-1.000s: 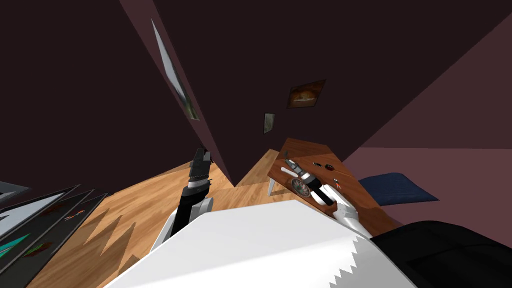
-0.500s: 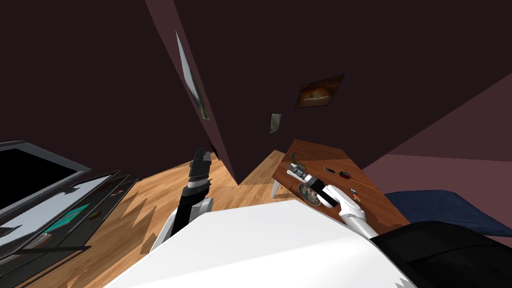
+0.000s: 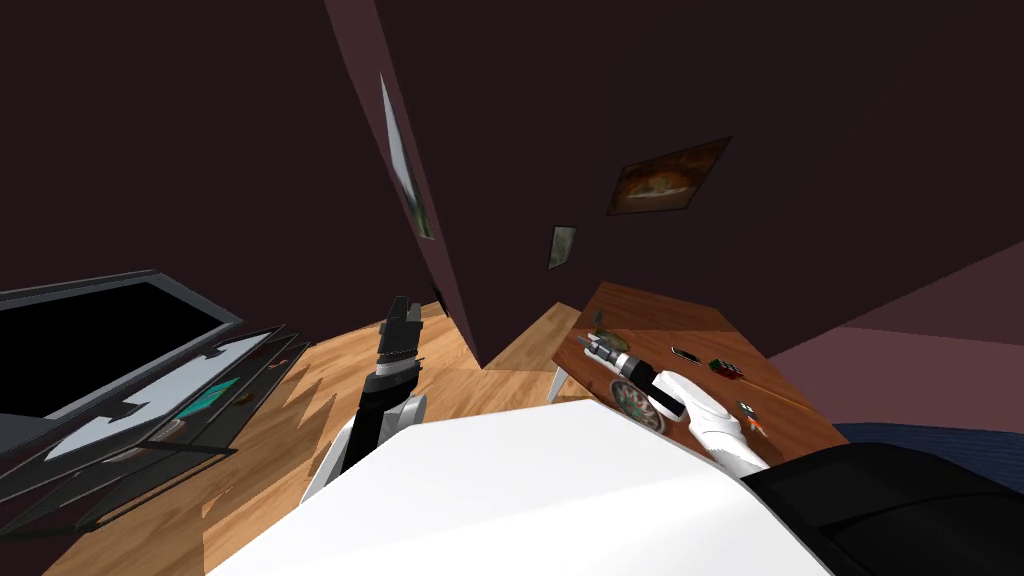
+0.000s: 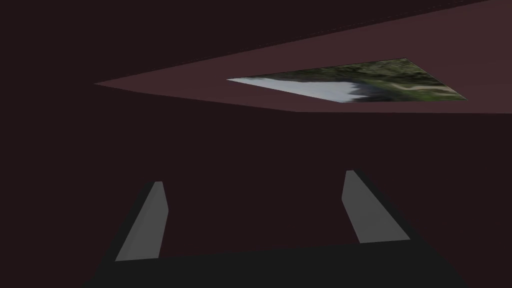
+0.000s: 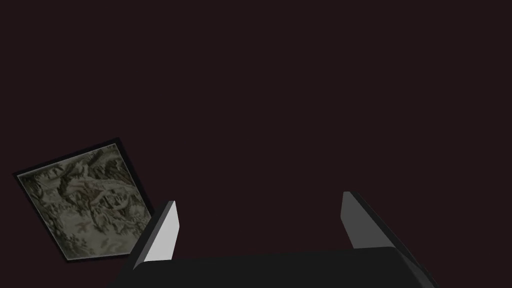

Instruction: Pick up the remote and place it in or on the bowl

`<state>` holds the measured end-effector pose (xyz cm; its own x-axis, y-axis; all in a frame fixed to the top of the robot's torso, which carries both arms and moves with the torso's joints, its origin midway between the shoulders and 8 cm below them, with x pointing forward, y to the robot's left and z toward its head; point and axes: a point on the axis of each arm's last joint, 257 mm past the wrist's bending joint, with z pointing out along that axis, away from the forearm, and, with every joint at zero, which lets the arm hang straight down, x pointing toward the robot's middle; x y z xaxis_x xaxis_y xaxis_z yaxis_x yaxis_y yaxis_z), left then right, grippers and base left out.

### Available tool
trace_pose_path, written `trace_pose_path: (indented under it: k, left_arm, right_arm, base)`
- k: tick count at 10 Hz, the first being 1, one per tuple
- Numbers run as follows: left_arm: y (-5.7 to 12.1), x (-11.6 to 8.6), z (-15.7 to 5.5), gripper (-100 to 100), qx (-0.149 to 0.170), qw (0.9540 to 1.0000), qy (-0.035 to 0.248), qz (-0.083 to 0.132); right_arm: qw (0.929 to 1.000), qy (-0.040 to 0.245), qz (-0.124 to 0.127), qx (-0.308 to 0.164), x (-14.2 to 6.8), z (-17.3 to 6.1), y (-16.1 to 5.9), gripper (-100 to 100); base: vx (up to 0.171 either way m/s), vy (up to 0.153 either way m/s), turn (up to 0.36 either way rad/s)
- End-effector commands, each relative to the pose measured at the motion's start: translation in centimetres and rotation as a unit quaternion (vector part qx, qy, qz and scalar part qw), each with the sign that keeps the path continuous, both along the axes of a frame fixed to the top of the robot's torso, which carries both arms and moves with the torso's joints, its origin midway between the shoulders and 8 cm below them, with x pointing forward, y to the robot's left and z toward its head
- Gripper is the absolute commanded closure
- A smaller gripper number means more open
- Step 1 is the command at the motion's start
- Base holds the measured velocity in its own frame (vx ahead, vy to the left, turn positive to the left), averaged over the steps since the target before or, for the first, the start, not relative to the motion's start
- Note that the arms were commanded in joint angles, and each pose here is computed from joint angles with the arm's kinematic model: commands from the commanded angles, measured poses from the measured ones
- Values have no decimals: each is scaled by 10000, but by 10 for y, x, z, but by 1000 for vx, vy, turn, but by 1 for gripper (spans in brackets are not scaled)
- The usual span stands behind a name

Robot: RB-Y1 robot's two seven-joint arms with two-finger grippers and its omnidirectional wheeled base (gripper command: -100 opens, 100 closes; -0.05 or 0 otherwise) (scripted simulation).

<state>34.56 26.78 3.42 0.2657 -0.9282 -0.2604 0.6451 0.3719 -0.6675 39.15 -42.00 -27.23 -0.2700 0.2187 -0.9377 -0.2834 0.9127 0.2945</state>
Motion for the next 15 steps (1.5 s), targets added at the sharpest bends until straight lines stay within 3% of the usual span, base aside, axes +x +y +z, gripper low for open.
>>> trace_pose_path:
  k: [1, 4, 7, 9, 13, 14, 15]
  left_arm:
    - [0, 0, 0, 0, 0, 10000, 0, 0]
    - [0, 0, 0, 0, 0, 10000, 0, 0]
    - [0, 0, 0, 0, 0, 10000, 0, 0]
    - [0, 0, 0, 0, 0, 10000, 0, 0]
    - [0, 0, 0, 0, 0, 10000, 1, 1]
    - [0, 0, 0, 0, 0, 10000, 0, 0]
    - [0, 0, 0, 0, 0, 10000, 0, 0]
  right_arm:
    - [9990, 266, 27, -366, -6, -19, -15, -100]
    - [9947, 658, 38, -790, -21, -48, -35, -100]
    - [9833, 1140, 164, -1412, -43, -79, -63, -100]
    - [9813, 1252, 136, -1457, -49, -87, -68, -100]
    - [9513, 2054, 359, -2269, -98, -131, -113, -100]
    - [9486, 2130, 363, -2311, -103, -136, -116, -100]
    - [9369, 2387, 437, -2517, -122, -148, -130, -100]
  base:
    - [41, 7, 187]
    - [40, 3, 118]
    - [50, -1, 124]
    - [30, -9, 39]
    - [57, -19, 116]
    - [41, -10, 43]
    - [46, -11, 75]
